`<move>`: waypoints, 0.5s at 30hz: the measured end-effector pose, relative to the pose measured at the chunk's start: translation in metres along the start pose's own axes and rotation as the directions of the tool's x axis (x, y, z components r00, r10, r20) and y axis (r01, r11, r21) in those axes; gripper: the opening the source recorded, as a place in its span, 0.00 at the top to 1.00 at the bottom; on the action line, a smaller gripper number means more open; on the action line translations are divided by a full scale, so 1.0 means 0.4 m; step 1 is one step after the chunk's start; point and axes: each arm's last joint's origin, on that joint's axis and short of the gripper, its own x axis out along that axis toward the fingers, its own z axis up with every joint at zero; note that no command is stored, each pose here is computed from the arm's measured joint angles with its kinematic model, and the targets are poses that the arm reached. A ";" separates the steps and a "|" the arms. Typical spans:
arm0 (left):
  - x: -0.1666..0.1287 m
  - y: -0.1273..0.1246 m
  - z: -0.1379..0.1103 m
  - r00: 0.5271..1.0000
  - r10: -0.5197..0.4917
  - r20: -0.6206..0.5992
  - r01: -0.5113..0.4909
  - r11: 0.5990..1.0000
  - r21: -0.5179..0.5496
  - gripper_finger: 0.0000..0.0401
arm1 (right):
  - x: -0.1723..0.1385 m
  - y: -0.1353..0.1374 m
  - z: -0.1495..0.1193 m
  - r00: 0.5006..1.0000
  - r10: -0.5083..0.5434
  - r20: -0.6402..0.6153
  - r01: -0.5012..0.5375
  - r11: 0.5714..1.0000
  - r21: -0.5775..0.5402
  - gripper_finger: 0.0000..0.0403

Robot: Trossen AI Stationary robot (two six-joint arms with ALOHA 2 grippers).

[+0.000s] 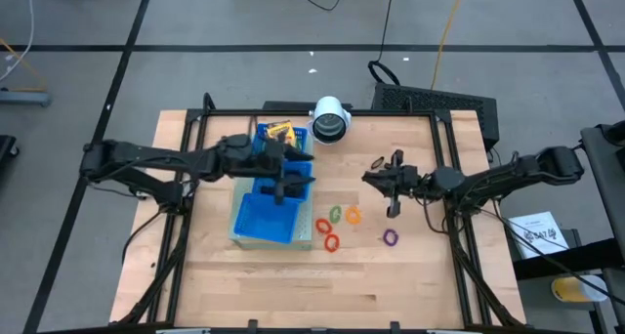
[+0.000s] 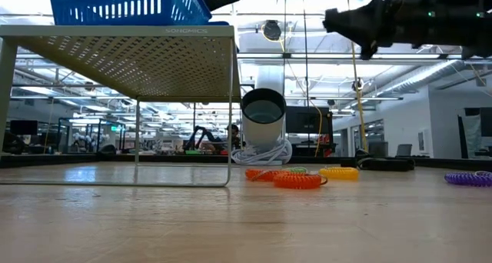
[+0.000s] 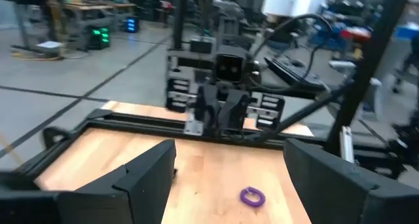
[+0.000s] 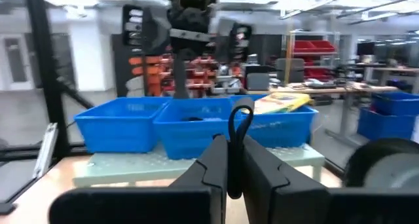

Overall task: Pick & Place Office Desk Supplies
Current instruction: Put the black rubber band into the middle blue bin on the shelf

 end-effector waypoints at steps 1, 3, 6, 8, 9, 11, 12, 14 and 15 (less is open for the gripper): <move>0.016 0.000 0.001 1.000 -0.013 -0.007 0.013 1.000 0.010 0.27 | 0.010 0.004 0.002 1.000 0.022 0.000 -0.022 1.000 -0.007 0.96; 0.046 0.001 -0.001 0.999 -0.033 -0.020 0.033 0.999 0.019 0.27 | 0.028 0.011 0.008 0.998 0.066 0.010 -0.065 0.998 -0.023 0.96; 0.087 0.002 -0.010 0.997 -0.063 -0.048 0.063 0.998 0.010 0.27 | 0.053 0.019 0.017 0.992 0.117 0.038 -0.115 0.992 -0.048 0.96; 0.110 -0.002 -0.014 0.994 -0.093 -0.049 0.093 0.996 0.006 0.27 | 0.069 0.023 0.021 0.991 0.125 0.057 -0.122 0.991 -0.057 0.96; 0.119 -0.004 -0.018 0.993 -0.105 -0.055 0.105 0.994 0.000 0.27 | 0.075 0.024 0.022 0.990 0.126 0.062 -0.122 0.991 -0.062 0.96; 0.138 -0.013 -0.020 0.991 -0.127 -0.052 0.127 0.992 0.001 0.27 | 0.091 0.028 0.022 0.990 0.125 0.059 -0.120 0.990 -0.076 0.96; 0.146 -0.017 -0.023 0.990 -0.132 -0.055 0.132 0.991 0.001 0.27 | 0.099 0.029 0.020 0.991 0.125 0.054 -0.121 0.989 -0.084 0.96; 0.162 -0.025 -0.023 0.988 -0.144 -0.051 0.144 0.989 0.012 0.27 | 0.117 0.033 0.017 0.991 0.130 0.044 -0.125 0.988 -0.094 0.96; 0.168 -0.028 -0.024 0.988 -0.147 -0.051 0.148 0.989 0.020 0.27 | 0.125 0.036 0.016 0.989 0.146 0.039 -0.141 0.985 -0.100 0.96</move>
